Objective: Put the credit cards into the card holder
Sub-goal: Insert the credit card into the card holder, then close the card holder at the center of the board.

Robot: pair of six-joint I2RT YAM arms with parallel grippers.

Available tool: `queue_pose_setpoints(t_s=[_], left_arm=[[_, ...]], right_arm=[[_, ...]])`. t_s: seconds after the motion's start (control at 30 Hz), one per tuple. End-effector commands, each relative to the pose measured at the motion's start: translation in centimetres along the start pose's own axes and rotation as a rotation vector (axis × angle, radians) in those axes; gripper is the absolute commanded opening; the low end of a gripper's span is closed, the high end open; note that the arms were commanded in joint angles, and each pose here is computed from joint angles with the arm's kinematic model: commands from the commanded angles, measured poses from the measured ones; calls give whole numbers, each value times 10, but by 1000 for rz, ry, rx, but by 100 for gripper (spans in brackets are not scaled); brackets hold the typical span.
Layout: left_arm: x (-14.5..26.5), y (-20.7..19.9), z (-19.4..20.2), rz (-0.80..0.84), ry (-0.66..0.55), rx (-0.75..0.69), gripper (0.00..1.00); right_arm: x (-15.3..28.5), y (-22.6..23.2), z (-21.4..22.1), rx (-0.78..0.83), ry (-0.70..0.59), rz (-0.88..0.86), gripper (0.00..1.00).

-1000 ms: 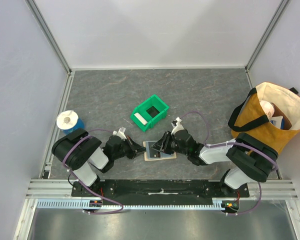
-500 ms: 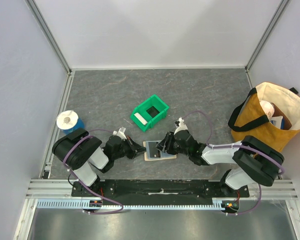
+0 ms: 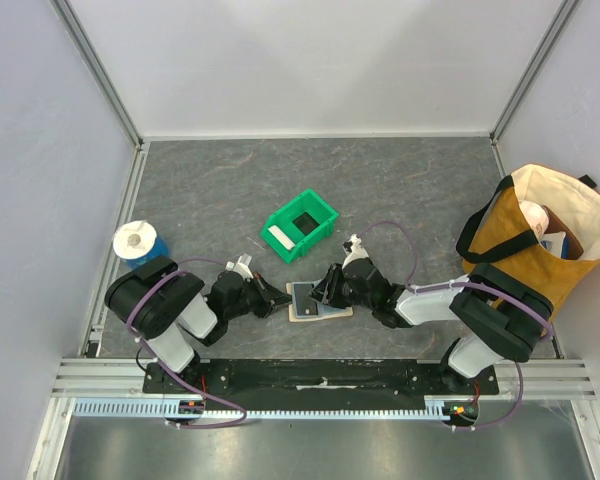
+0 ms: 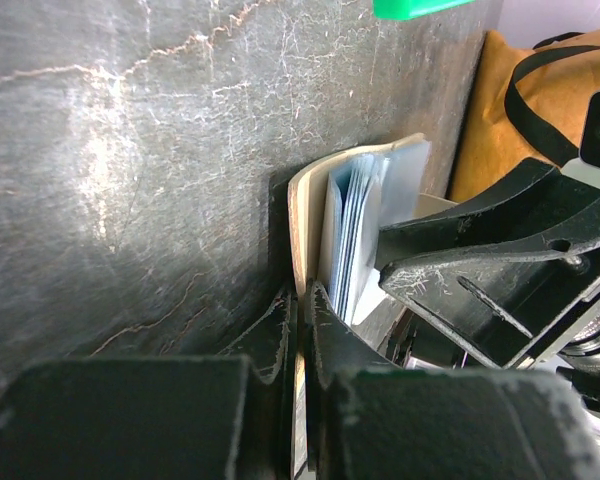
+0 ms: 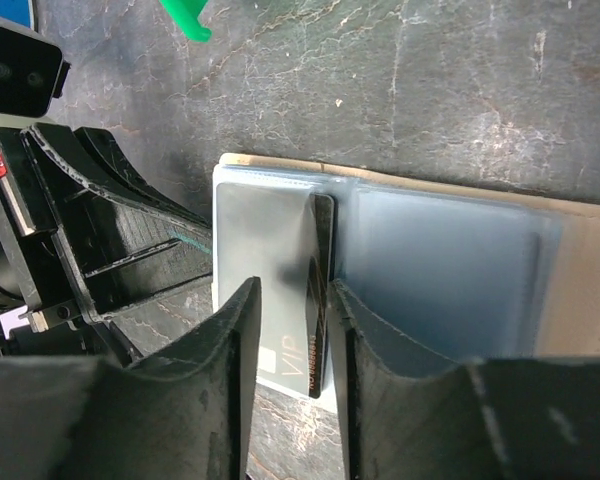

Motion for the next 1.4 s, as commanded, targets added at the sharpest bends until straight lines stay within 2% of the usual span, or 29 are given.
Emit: queue_pose_setpoints(t_s=[0.0,0.07,0.27,0.43,0.67,0.73,0.87,0.93,1.07,1.27,1.37], left_arm=[[27,80,12,-343,4,43,2],[28,81,13,-343,5,45,2],[28,80,13,-335,8,43,2],[28,79,13,-330,15,28,2],[35,73,11,-324,-4,-34,2],[40,72,8,-343,-26,-58,2],[49,57,-3,-382,-100,-148,2],[54,37,-12,-368,-154,-209,2],[68,23,-18,-395,-196,-282,2],[76,8,-16,-435,-149,-354,2],[76,-5,-13,-399,-114,-367,2]], right_arm=[[1,23,-13,29,-49,-96,34],[3,24,-16,32,-64,-98,31],[8,23,-18,45,-77,-89,32],[22,21,-35,151,-123,-14,51],[53,27,-66,306,-176,74,60],[61,22,-72,312,-194,131,65],[78,12,-77,321,-220,214,68],[84,2,-75,323,-212,261,69],[86,-9,-68,331,-161,300,70],[74,-10,-51,343,-79,248,69],[62,-2,-45,335,-41,175,69]])
Point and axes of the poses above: each gripper's point midway between its finger pads, its own x axis back along the fingers, its own y axis along the line the jaws close on, z = x × y, the point moved 5 cm from there along x, back along the fingers, and after that the axes turned 14 degrees about x, right-handed, at the moved point
